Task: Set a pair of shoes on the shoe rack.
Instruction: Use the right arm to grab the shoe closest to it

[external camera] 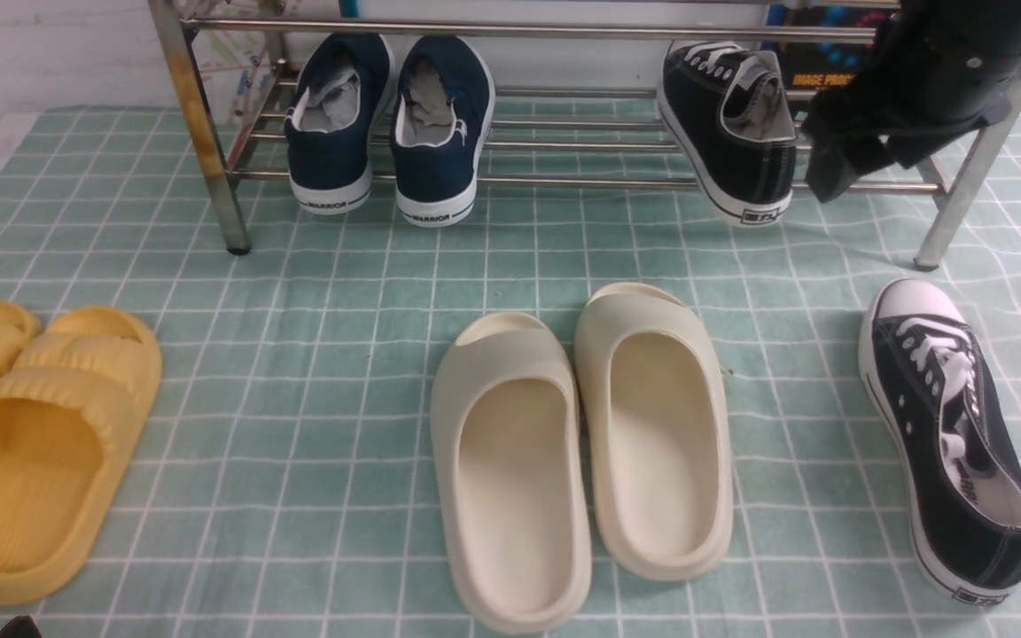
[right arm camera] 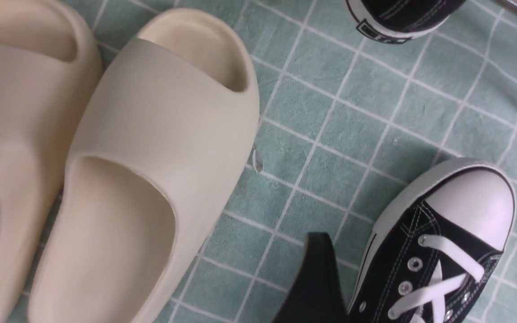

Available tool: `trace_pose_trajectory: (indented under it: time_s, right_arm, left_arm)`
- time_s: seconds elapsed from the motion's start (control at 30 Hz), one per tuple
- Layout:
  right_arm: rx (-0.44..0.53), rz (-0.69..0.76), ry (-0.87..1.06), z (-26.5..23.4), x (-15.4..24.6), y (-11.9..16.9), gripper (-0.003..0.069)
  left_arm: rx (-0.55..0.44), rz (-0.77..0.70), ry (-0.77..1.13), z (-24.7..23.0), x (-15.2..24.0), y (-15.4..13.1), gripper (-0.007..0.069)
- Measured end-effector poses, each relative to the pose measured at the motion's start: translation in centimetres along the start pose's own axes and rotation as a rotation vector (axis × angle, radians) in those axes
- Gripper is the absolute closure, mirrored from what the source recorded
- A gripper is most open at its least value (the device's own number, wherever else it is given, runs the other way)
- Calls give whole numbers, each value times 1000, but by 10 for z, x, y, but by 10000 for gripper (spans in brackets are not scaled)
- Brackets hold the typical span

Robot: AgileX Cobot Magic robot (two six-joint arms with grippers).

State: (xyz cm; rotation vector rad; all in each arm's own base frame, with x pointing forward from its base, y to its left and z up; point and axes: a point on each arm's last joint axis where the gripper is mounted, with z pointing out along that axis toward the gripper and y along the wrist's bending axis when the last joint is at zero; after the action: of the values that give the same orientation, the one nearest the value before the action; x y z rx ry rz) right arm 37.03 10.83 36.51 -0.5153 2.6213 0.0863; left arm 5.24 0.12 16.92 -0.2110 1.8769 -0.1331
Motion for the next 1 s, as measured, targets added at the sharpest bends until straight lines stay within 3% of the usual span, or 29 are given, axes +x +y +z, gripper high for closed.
trace_pose_trajectory:
  time_s: [0.2, 0.23, 0.53, 0.9, 1.0]
  right_arm:
    - [-11, 48, 72, -12, 41, 5, 106]
    - [-15, 59, 122, -10, 62, 7, 118]
    - [6, 158, 281, 39, 156, 14, 167]
    - [19, 175, 236, 90, 175, 14, 202]
    - [25, 165, 257, 102, 176, 13, 287]
  left_arm:
    - [0, 0, 0, 0, 0, 0, 387]
    - [0, 0, 0, 0, 0, 0, 387]
    - [0, 0, 0, 0, 0, 0, 387]
    - [0, 0, 0, 0, 0, 0, 387]
    - [0, 0, 0, 0, 0, 0, 387]
